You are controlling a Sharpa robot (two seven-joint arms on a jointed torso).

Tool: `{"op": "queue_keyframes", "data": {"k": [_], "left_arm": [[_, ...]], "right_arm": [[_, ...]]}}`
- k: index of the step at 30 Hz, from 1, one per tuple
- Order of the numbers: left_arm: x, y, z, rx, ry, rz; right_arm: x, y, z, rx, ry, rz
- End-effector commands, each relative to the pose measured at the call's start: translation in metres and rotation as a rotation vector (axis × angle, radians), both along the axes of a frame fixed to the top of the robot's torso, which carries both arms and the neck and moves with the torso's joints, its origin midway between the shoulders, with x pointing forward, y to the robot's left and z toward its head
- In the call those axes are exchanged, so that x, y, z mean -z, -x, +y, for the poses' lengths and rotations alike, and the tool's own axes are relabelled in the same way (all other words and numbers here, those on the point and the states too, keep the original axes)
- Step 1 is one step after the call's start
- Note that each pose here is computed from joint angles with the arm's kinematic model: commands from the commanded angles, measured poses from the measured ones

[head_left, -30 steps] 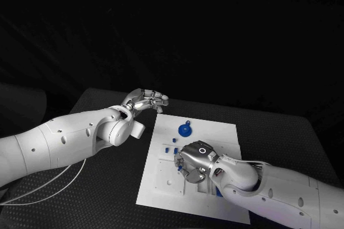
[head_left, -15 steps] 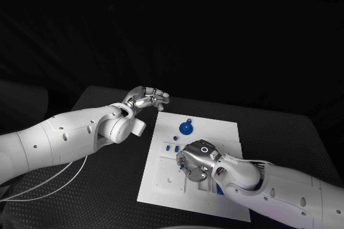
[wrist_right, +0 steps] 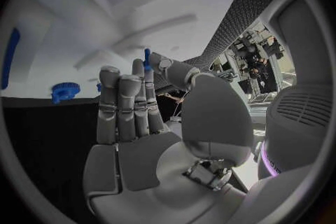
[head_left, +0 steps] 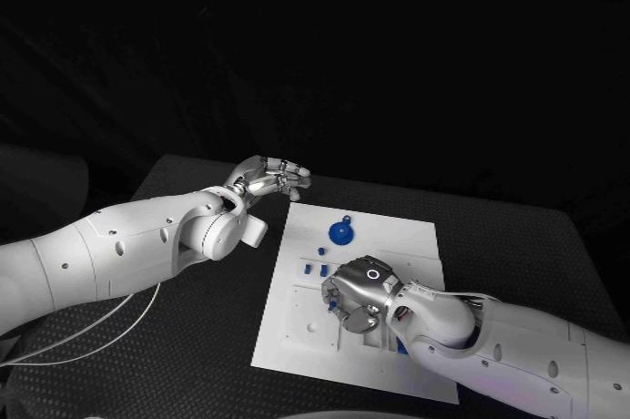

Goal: Assemble the parts on the task board

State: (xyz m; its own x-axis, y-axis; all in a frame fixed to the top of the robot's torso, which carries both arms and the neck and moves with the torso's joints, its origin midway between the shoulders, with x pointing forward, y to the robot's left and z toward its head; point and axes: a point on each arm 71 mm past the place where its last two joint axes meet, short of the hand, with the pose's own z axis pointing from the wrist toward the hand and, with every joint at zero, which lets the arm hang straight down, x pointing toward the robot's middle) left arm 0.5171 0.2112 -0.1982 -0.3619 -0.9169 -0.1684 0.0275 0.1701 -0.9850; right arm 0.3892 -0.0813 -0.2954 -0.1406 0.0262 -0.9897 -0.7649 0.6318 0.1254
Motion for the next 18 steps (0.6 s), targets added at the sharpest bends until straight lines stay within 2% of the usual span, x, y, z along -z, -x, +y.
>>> {"op": "queue_keyframes", "data": {"k": [1,18], "left_arm": [[-0.0013,0.0002,-0.0015,0.003,0.011,-0.009],[-0.0013,0.0003,-0.0016,0.005,0.011,-0.008]], "right_arm": [[0.0029,0.0020,0.0012,-0.016,0.025,0.006],[0.0093,0.0024,0.0020,-0.012,0.060,0.005]]}}
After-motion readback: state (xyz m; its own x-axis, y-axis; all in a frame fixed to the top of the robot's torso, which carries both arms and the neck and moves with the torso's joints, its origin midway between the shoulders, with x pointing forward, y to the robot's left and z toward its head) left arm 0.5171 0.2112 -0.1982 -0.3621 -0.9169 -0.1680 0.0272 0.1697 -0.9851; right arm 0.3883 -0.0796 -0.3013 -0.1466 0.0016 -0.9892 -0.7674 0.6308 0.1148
